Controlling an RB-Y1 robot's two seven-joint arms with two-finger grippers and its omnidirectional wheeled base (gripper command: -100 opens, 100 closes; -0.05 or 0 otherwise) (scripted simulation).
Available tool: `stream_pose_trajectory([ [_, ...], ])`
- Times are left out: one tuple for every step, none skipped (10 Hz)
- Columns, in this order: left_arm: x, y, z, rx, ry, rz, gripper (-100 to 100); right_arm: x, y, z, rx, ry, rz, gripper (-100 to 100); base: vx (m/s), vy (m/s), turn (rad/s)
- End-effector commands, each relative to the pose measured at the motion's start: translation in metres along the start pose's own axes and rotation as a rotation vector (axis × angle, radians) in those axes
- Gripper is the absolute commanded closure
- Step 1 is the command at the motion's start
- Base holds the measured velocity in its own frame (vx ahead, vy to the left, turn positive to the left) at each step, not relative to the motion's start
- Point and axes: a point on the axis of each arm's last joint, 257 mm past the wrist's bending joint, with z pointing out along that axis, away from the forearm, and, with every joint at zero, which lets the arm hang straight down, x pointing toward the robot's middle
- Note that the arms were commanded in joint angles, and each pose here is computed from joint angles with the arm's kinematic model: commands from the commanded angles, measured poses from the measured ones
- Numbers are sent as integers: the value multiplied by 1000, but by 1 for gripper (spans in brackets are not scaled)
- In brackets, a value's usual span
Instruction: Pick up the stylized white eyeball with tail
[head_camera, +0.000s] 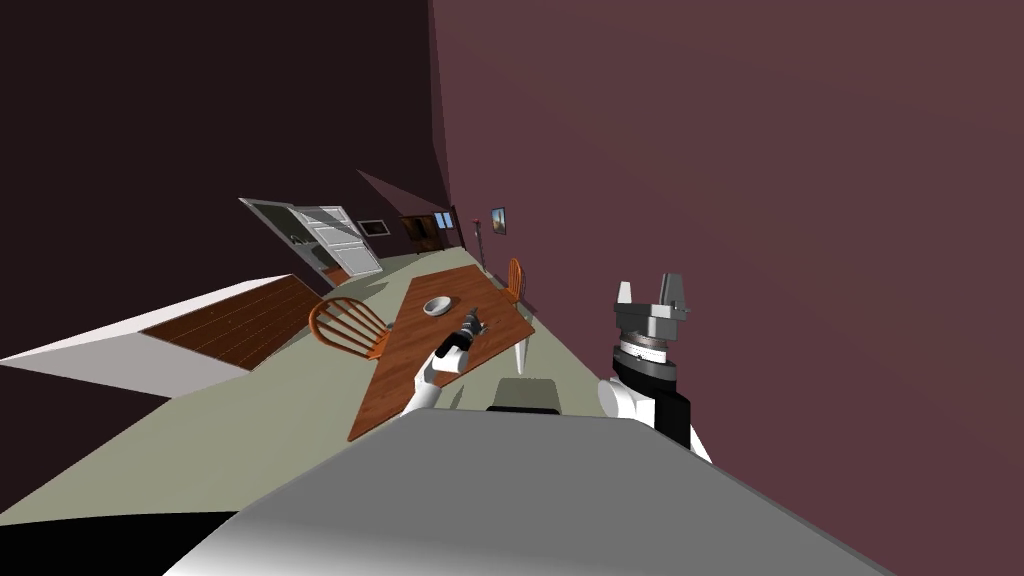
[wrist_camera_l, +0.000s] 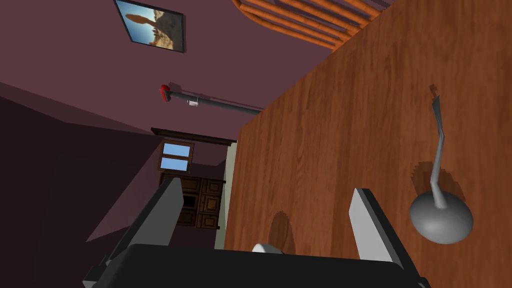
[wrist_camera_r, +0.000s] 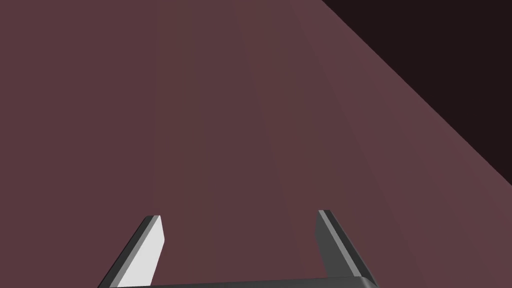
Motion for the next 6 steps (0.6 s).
stream_pose_trajectory([
  [-10,19,7,-65,-17,-13,-100,0,0,0,0,0,0,0,18,-1,-72],
  [-12,24,6,-74,-22,-13,-100,0,0,0,0,0,0,0,13,2,-49],
  [-20,36,11,-119,-37,-24,-100,0,0,0,0,0,0,0,15,0,-103],
  [-26,43,16,-154,-49,-34,-100,0,0,0,0,0,0,0,28,7,-155],
  [-31,53,14,-174,-60,-36,-100,0,0,0,0,0,0,0,22,10,-42],
  [-31,53,14,-174,-60,-36,-100,0,0,0,0,0,0,0,7,4,27],
])
